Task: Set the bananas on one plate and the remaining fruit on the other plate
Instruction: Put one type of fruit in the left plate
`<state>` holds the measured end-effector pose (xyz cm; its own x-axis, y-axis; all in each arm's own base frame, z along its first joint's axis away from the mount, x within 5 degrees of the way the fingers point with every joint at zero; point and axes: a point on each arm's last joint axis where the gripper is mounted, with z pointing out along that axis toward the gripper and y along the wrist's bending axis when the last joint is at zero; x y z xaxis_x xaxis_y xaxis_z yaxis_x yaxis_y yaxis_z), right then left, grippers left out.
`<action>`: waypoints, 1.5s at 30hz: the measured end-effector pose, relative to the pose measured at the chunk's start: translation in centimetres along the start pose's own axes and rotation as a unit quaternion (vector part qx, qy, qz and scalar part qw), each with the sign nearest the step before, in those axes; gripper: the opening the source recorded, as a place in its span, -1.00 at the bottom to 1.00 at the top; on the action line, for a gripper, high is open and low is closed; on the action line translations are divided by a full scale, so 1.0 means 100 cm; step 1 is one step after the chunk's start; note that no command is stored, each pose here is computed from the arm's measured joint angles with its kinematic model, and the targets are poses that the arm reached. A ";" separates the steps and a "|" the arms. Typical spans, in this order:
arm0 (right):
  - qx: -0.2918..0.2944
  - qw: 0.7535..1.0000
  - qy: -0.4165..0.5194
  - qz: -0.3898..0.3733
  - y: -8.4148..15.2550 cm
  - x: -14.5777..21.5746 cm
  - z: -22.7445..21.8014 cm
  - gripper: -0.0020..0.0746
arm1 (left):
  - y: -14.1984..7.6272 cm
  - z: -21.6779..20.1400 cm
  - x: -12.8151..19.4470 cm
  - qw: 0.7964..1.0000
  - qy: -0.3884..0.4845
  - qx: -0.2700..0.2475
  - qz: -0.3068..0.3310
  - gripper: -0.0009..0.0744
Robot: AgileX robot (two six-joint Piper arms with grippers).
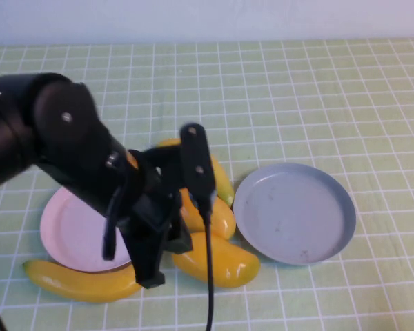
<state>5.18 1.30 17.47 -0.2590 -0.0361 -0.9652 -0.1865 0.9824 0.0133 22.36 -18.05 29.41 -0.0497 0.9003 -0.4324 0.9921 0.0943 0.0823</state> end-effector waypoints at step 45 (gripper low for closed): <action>0.000 1.000 0.000 0.000 0.000 0.000 0.000 -0.99 | 0.022 0.115 -0.019 0.977 0.049 0.049 0.204 0.79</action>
<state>5.18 1.30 17.47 -0.2590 -0.0361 -0.9652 -0.1865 0.9824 0.0133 25.99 -24.41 20.13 0.3455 0.8914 -0.2934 0.9379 -0.3171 0.1409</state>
